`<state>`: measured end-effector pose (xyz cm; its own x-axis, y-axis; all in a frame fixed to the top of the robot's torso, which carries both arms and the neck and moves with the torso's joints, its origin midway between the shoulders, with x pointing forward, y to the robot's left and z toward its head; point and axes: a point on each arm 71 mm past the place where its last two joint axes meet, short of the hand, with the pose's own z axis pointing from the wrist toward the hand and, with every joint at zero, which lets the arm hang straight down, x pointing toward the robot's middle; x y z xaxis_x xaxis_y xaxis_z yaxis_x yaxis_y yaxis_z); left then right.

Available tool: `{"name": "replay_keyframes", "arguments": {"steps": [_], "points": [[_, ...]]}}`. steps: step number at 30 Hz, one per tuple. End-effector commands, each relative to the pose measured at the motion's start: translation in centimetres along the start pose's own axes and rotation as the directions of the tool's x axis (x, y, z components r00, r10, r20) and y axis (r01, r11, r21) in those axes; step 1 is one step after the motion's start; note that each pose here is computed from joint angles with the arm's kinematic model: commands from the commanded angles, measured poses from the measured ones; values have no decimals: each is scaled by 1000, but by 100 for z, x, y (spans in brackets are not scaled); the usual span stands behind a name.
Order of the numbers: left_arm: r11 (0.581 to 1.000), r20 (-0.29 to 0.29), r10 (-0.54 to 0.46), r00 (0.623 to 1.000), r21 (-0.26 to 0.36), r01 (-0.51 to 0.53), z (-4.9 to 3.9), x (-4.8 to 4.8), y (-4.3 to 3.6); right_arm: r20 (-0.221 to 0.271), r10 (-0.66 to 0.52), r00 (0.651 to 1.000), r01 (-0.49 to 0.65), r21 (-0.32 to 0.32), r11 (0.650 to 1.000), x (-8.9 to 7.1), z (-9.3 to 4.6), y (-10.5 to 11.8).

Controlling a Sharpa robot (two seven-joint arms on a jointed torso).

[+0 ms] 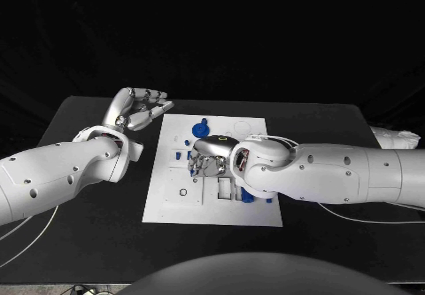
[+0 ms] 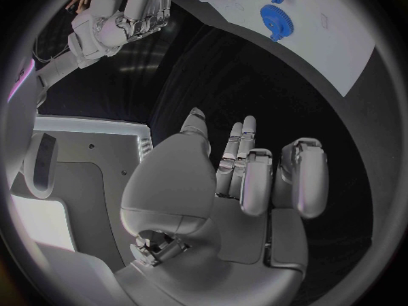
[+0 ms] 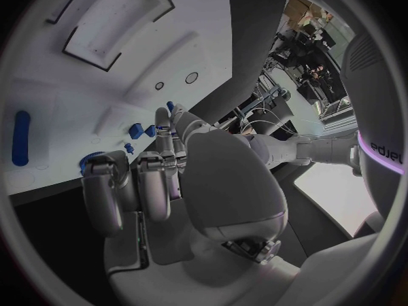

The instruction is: Assemble the parts on the task board

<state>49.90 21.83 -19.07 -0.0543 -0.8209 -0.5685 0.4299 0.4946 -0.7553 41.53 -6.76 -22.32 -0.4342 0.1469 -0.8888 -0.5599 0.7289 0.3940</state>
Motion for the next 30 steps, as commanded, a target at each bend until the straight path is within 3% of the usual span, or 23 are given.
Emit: {"name": "replay_keyframes", "arguments": {"steps": [1, 15, 30], "points": [[1000, -14, -3, 1000, 13, 3, 1, 18, -18, 6, -77, 997, 77, -37, 996, 15, 12, 32], [1000, -14, -3, 1000, 14, 3, 1, 16, -17, -21, -161, 987, 160, -42, 986, 88, 36, 33], [1000, -13, -2, 1000, 20, 3, 0, 16, -23, -42, -166, 985, 165, -30, 986, 111, 40, 6]]}}
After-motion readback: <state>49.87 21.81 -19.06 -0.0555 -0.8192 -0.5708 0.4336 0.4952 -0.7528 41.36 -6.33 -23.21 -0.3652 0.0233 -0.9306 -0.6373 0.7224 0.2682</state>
